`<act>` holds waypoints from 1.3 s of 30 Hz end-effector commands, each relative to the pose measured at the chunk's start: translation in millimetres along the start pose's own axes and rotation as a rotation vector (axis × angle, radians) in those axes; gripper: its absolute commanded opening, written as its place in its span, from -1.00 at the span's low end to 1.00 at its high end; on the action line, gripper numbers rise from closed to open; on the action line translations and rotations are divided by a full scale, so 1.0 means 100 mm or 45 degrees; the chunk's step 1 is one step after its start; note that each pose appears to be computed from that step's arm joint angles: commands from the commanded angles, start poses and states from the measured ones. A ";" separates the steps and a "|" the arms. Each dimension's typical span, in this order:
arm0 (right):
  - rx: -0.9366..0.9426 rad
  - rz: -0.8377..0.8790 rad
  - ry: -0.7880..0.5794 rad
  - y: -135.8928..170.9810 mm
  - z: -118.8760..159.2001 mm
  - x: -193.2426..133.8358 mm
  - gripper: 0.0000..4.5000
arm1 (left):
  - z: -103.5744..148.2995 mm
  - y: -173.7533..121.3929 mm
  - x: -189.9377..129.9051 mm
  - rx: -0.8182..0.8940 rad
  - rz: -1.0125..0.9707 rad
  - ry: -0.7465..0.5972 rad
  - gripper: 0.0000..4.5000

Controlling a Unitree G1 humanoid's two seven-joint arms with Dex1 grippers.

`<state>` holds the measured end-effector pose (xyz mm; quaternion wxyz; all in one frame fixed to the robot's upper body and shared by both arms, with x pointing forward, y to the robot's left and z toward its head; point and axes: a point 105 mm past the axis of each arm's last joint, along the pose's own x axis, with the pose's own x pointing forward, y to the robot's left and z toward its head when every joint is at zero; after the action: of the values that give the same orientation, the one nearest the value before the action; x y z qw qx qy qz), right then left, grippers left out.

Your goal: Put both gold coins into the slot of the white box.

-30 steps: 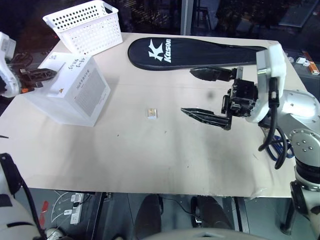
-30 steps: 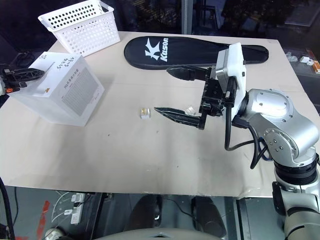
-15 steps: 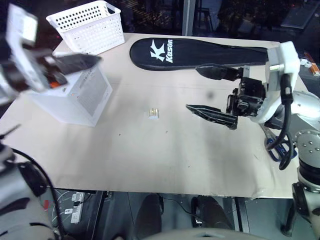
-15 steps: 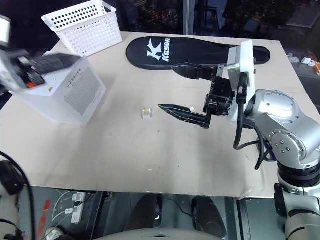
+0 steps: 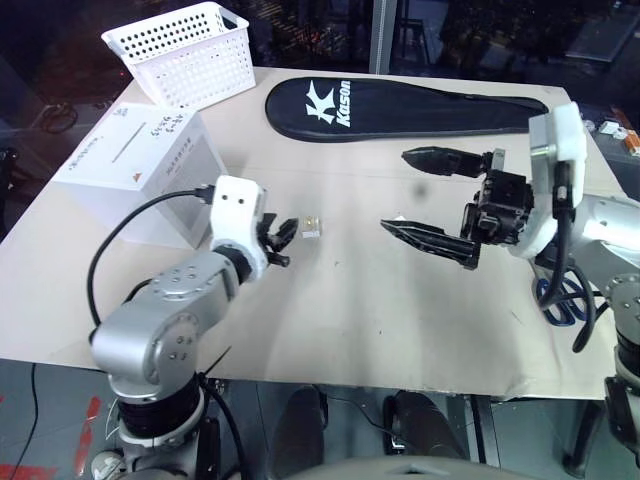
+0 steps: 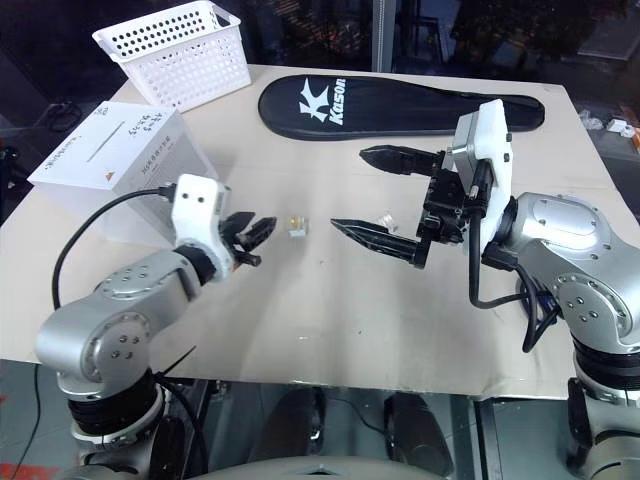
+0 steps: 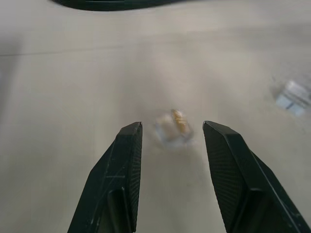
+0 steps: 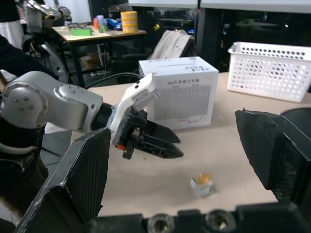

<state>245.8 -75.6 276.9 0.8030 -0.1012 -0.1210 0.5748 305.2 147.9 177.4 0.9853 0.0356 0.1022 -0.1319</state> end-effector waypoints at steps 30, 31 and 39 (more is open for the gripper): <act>0.010 0.061 0.091 0.09 0.20 -0.07 1.00 | -0.19 -0.10 0.38 -0.132 0.196 0.067 -0.34; 0.009 0.061 0.091 0.09 0.20 -0.06 1.00 | -0.20 -0.10 0.39 -0.134 0.196 0.068 -0.34; 0.003 0.044 0.094 0.10 0.20 -0.07 1.00 | -0.18 -0.12 0.48 -0.116 0.195 0.066 -0.71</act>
<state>235.1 -79.6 285.3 0.8008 -0.1111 -0.0721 0.5841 341.6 130.0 138.2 0.9867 -0.0032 0.1559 -0.0454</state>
